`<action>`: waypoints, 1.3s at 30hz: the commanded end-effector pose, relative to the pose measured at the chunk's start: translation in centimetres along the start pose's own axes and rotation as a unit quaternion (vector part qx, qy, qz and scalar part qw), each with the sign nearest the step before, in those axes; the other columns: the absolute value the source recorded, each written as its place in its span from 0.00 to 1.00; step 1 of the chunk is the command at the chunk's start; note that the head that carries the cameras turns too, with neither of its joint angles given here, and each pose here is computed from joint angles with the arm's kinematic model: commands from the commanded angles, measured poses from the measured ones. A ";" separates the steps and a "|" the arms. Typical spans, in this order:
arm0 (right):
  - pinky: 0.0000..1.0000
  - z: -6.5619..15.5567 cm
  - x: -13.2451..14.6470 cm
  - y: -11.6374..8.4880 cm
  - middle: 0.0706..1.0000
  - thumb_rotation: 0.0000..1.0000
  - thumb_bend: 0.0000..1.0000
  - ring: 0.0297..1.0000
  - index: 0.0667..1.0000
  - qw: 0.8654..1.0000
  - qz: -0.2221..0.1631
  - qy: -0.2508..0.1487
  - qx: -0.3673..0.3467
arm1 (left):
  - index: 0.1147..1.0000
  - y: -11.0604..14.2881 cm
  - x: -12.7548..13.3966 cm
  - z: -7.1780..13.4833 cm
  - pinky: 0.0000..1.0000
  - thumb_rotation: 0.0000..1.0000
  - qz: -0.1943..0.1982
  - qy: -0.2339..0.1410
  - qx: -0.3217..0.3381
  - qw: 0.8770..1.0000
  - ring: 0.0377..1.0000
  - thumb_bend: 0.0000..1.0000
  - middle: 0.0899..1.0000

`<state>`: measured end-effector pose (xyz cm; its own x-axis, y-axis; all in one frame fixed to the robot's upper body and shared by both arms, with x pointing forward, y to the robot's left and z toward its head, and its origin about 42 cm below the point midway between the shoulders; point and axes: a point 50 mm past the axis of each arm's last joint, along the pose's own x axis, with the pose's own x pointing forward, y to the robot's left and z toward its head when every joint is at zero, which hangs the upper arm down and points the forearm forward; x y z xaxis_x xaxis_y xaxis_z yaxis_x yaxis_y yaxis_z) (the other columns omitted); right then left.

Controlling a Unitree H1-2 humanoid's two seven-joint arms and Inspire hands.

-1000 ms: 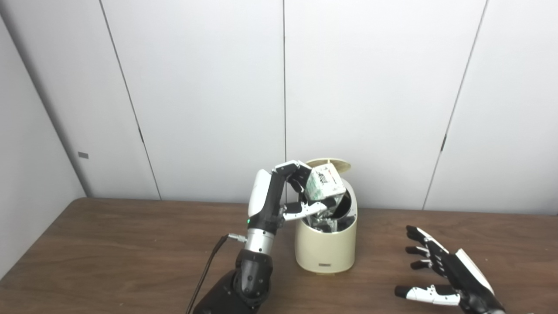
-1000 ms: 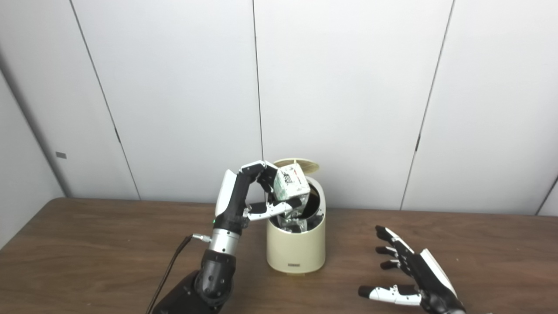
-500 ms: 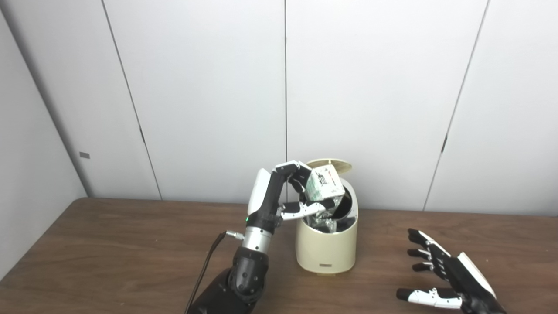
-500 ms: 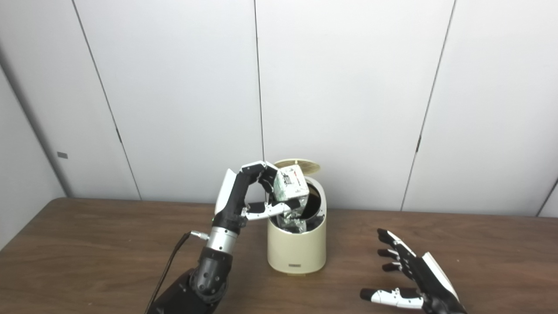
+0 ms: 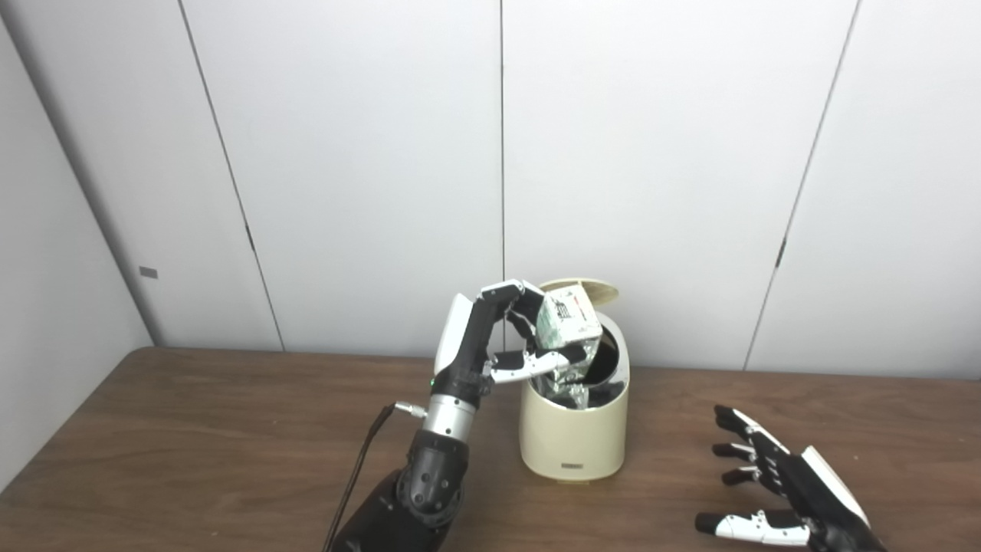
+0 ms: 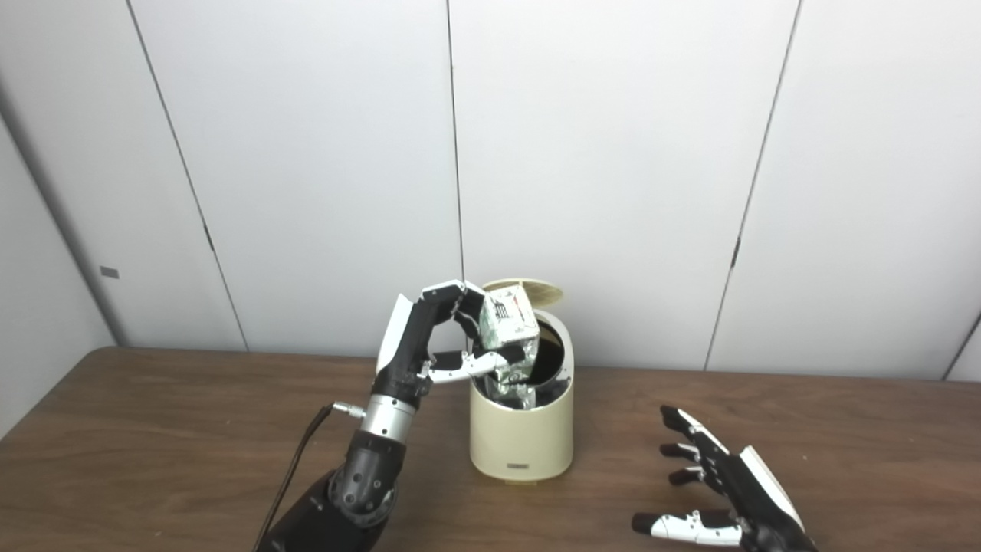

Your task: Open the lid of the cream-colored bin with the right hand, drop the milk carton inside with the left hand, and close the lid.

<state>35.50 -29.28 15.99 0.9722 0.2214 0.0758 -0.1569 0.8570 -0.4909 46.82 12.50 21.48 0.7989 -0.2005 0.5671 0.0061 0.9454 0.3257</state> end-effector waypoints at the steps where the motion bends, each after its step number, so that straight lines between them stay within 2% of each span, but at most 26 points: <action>1: 0.67 2.3 1.3 -1.5 0.93 0.25 0.80 0.82 0.92 0.999 -0.013 -0.049 -0.015 | 0.42 -0.2 0.9 1.0 0.44 0.00 -0.007 -0.014 -0.006 1.000 0.53 0.52 0.45; 17: 0.68 2.7 1.3 -1.6 0.94 0.24 0.79 0.83 0.92 0.999 -0.009 -0.051 -0.016 | 0.43 -0.2 0.7 1.3 0.44 0.00 -0.005 -0.016 -0.017 1.000 0.54 0.52 0.45; 24: 0.67 2.2 1.6 -1.8 0.94 0.25 0.80 0.84 0.92 0.999 -0.008 -0.051 -0.018 | 0.44 -0.2 0.8 1.3 0.44 0.00 -0.005 -0.016 -0.018 1.000 0.54 0.52 0.45; 25: 0.67 2.2 1.6 -1.8 0.94 0.26 0.80 0.84 0.92 0.998 -0.008 -0.050 -0.020 | 0.44 -0.2 0.8 1.3 0.44 0.03 -0.005 -0.016 -0.020 1.000 0.55 0.52 0.54; 27: 0.67 2.2 1.6 -1.8 0.94 0.27 0.81 0.84 0.92 0.998 -0.008 -0.051 -0.021 | 0.43 -0.2 0.8 1.3 0.45 0.05 -0.006 -0.016 -0.021 1.000 0.55 0.52 0.58; 28: 0.67 2.3 1.6 -1.8 0.94 0.27 0.81 0.84 0.92 0.998 -0.008 -0.050 -0.020 | 0.54 -0.2 0.8 1.3 0.45 0.04 -0.006 -0.016 -0.020 1.000 0.55 0.66 0.59; 29: 0.67 2.3 1.6 -1.8 0.94 0.27 0.81 0.84 0.92 0.999 -0.008 -0.050 -0.020 | 0.61 -0.2 0.8 1.3 0.45 0.03 -0.006 -0.017 -0.020 1.000 0.56 0.74 0.60; 30: 0.67 2.2 1.7 -1.9 0.94 0.26 0.81 0.84 0.92 0.999 -0.008 -0.051 -0.016 | 0.65 -0.2 0.8 1.3 0.45 0.02 -0.006 -0.017 -0.019 1.000 0.56 0.77 0.61; 33: 0.69 2.2 1.7 -1.9 0.94 0.26 0.82 0.84 0.93 0.999 -0.009 -0.053 -0.007 | 0.71 -0.2 0.7 1.3 0.46 0.02 -0.006 -0.017 -0.017 1.000 0.56 0.80 0.62; 39: 0.68 2.5 1.7 -1.9 0.93 0.27 0.82 0.84 0.93 0.998 -0.009 -0.055 -0.014 | 0.72 -0.3 0.7 1.4 0.45 0.01 -0.003 -0.019 -0.016 1.000 0.56 0.80 0.62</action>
<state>36.13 -29.21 16.47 0.9685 0.2363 0.0792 -0.1696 0.8578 -0.4852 46.35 12.51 21.54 0.7983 -0.1929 0.5706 0.0197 0.9552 0.2953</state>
